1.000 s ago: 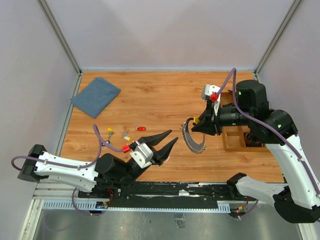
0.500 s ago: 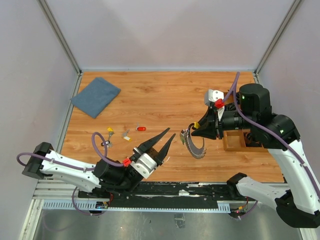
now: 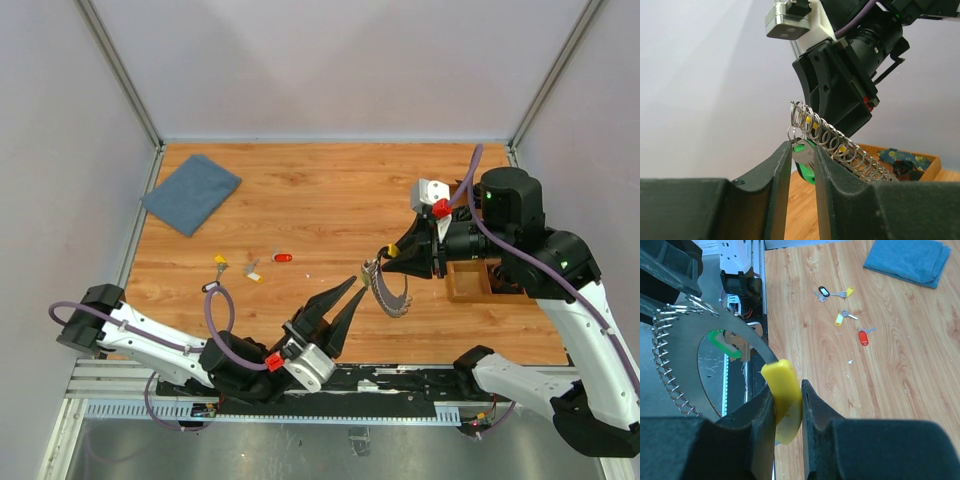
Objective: Put the keys on the keyring
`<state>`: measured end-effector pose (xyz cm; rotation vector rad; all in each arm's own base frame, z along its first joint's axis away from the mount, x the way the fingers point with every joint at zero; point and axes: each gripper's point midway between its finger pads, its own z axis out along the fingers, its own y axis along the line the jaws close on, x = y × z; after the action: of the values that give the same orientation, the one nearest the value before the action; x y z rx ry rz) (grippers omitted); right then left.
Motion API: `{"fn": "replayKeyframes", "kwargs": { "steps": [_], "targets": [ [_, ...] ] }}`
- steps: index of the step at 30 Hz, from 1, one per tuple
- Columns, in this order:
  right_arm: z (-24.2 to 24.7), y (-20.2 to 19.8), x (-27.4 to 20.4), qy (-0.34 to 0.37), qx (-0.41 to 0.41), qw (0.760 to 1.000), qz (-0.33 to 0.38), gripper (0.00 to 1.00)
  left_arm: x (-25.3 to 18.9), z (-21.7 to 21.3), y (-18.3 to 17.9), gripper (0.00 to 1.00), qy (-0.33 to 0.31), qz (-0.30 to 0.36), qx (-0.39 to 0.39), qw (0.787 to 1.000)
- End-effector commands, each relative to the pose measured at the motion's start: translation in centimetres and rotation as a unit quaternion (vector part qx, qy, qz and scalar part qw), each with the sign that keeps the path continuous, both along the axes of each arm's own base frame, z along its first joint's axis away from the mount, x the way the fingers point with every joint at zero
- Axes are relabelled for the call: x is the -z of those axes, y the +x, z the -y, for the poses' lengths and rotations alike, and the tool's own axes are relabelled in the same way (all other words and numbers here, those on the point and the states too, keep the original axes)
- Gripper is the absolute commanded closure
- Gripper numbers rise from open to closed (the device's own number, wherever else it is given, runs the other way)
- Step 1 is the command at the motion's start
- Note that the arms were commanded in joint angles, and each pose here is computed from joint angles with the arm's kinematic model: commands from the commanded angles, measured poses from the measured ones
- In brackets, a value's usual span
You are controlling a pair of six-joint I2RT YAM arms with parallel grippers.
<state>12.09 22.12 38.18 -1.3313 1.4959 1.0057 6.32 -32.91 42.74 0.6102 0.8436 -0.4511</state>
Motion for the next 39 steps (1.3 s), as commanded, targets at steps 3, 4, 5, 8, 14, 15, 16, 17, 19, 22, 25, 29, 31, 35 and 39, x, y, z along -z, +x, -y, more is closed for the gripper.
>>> {"fn": "replayKeyframes", "kwargs": {
  "steps": [3,4,5,8,14,15,16,17,19,22,25,29,31,35,39],
  "targets": [
    [-0.2,-1.3,-0.9,0.023,-0.029,0.999,0.011,1.0,-2.7,-1.3,0.2,0.7,-0.048,-0.002,-0.012,0.999],
    [-0.2,-1.4,-0.9,0.024,-0.032,0.999,0.011,0.99,-2.8,-1.2,0.2,0.7,-0.048,-0.001,-0.012,0.999],
    [-0.2,-1.5,-0.9,0.025,-0.034,0.999,0.011,0.99,-2.9,-1.2,0.2,0.7,-0.049,-0.001,-0.012,0.999],
    [-0.2,-1.6,-0.9,0.026,-0.036,0.999,0.011,0.99,-3.3,-1.0,0.0,0.7,-0.051,0.003,-0.01,0.999],
    [-0.3,-2.2,-0.8,0.029,-0.048,0.998,0.01,0.99,-3.8,-0.7,-0.1,0.7,-0.055,0.015,-0.017,0.998],
    [-0.3,-2.2,-0.8,0.029,-0.049,0.998,0.01,0.99,-3.9,-0.7,-0.1,0.7,-0.056,0.016,-0.018,0.998],
    [-0.3,-2.2,-0.9,0.03,-0.049,0.998,0.011,0.99,-3.9,-0.7,-0.1,0.7,-0.056,0.016,-0.019,0.998],
    [-0.2,-2.2,-0.9,0.03,-0.049,0.998,0.012,0.99,-3.8,-0.7,-0.1,0.7,-0.058,0.014,-0.019,0.998],
    [-0.2,-2.3,-0.9,0.03,-0.05,0.998,0.014,0.99,-3.8,-0.8,0.0,0.71,-0.059,0.008,-0.016,0.998],
    [-0.1,-2.4,-1.0,0.031,-0.049,0.998,0.017,0.99,-3.8,-1.0,0.0,0.71,-0.063,-0.002,-0.006,0.998],
    [-0.1,-2.4,-1.0,0.031,-0.049,0.998,0.021,0.99,-3.8,-0.8,-0.2,0.7,-0.064,-0.011,0.011,0.998],
    [-0.1,-2.5,-1.0,0.032,-0.053,0.998,0.021,0.99,-3.6,-0.4,-0.5,0.7,-0.064,-0.015,0.02,0.998],
    [-0.1,-2.6,-1.1,0.033,-0.054,0.998,0.022,0.99,-3.5,-0.2,-0.6,0.7,-0.065,-0.018,0.024,0.997],
    [-0.1,-2.7,-1.1,0.035,-0.055,0.998,0.025,0.99,-3.2,0.0,-0.8,0.71,-0.069,-0.026,0.034,0.997],
    [-0.1,-2.8,-1.1,0.036,-0.059,0.997,0.024,1.0,-3.1,0.2,-1.1,0.7,-0.07,-0.03,0.044,0.996]
  ]
}}
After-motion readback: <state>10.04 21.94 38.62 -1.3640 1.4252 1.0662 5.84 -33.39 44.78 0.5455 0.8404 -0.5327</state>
